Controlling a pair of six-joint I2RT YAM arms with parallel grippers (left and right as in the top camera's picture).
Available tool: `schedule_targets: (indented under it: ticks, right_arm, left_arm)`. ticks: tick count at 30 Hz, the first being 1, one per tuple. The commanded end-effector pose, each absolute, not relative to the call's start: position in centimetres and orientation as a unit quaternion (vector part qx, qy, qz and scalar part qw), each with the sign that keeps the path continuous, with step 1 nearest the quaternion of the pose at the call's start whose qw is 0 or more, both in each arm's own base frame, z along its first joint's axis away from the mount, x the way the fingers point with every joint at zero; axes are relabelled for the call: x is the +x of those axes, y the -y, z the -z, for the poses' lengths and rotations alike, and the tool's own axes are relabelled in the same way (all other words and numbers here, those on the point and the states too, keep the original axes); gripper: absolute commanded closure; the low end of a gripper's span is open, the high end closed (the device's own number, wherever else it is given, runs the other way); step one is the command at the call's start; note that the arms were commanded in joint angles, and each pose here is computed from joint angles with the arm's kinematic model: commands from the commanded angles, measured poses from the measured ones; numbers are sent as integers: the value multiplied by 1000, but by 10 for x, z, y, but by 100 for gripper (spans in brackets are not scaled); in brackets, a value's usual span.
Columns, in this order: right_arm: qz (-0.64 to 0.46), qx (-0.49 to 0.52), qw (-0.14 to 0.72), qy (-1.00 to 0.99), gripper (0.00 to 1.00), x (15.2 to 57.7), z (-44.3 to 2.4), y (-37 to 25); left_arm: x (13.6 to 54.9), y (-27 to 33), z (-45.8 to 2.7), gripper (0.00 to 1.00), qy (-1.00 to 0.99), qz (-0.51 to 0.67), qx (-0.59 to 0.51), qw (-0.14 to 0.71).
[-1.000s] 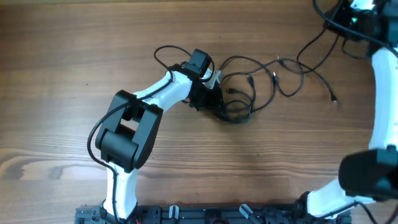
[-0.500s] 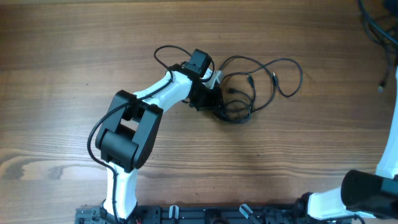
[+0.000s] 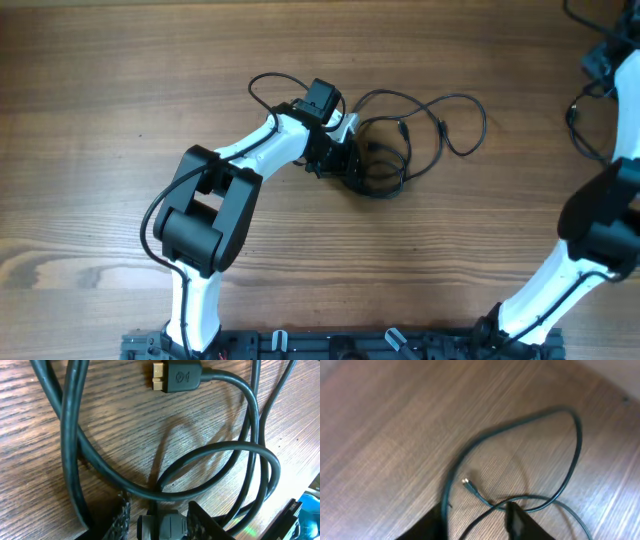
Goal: Untangle cables
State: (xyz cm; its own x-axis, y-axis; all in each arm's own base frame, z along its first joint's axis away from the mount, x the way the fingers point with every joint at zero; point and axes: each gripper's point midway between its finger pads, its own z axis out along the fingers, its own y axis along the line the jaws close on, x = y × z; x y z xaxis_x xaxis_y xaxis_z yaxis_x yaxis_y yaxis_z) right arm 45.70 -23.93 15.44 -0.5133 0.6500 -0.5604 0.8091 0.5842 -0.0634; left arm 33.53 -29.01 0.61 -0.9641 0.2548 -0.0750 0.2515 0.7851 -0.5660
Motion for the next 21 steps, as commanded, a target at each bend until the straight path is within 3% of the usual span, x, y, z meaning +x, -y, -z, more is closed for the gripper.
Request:
schedule_targets:
  ticks: [1, 2, 5, 8, 12, 16, 21]
  right_arm:
    - [123, 421, 219, -871, 12, 462, -128, 228]
    - [104, 417, 218, -876, 0, 464, -126, 222]
    - [56, 385, 225, -893, 0, 471, -136, 205]
    - [21, 376, 254, -891, 0, 474, -175, 193]
    - [-23, 338, 353, -872, 0, 477, -266, 176]
    - [-65, 231, 451, -860, 0, 467, -350, 143]
    - [-141, 160, 456, -864, 0, 446, -376, 99]
  left_arm:
    - [332, 282, 12, 58, 954, -270, -127, 12]
    - [333, 282, 12, 57, 954, -270, -127, 12]
    - [332, 282, 12, 56, 954, -270, -127, 12]
    - [332, 282, 12, 55, 954, -270, -127, 12]
    - [332, 282, 12, 54, 954, -270, -127, 12]
    - [333, 282, 12, 53, 954, -270, -127, 11]
    - [347, 276, -10, 54, 953, -278, -118, -13]
